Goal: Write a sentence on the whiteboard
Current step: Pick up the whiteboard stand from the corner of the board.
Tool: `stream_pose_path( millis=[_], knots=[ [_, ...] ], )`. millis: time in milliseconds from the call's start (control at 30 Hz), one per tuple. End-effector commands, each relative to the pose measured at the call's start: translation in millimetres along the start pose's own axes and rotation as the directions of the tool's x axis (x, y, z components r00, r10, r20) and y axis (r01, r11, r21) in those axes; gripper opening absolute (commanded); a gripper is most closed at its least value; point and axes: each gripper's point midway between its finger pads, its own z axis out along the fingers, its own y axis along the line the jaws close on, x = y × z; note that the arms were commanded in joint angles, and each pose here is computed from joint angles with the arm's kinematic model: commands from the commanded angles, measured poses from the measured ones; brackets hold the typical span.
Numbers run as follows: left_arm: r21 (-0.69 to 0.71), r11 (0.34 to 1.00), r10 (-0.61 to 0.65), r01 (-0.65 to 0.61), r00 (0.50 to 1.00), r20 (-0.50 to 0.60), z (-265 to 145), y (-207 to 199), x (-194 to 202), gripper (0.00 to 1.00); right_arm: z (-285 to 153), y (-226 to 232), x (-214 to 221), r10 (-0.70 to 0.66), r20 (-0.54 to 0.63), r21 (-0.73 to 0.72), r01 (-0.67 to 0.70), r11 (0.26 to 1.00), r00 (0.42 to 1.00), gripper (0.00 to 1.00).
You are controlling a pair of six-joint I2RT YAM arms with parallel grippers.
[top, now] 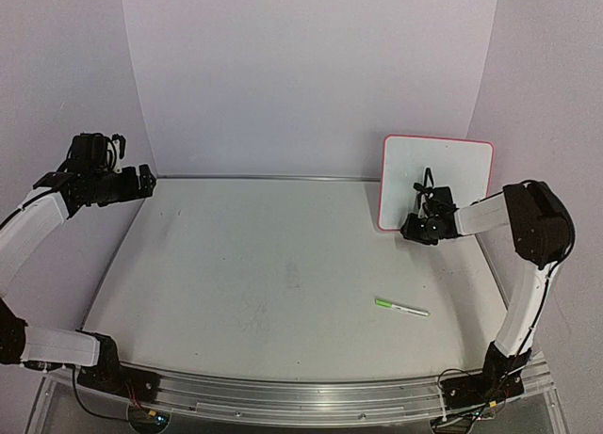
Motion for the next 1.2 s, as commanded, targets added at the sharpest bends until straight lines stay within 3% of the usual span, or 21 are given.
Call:
stream_pose_path(
  millis=[0,267,800,867,1167],
  knots=[
    [0.019,1.0,0.008,-0.008,1.0,0.027,-3,-4,-6,0.99,5,0,-5,-0.015,-0.008,0.015,0.015,1.0,1.0,0.35],
    [0.029,1.0,0.0,0.0,1.0,0.007,-1,-6,-4,0.99,8,3,-3,-0.036,-0.028,0.029,0.037,0.999,0.999,0.21],
    [0.06,0.998,-0.004,0.004,1.0,-0.011,2,-12,-1,0.99,5,14,2,-0.106,-0.028,0.078,0.108,0.991,0.994,0.06],
    [0.061,0.998,-0.003,0.004,1.0,-0.012,2,-12,0,0.99,4,18,5,-0.121,-0.027,0.081,0.122,0.989,0.992,0.0],
    [0.058,0.998,-0.003,0.004,1.0,-0.008,1,-11,-1,0.99,-13,39,11,-0.164,0.03,0.107,0.16,0.981,0.986,0.0]
  ],
)
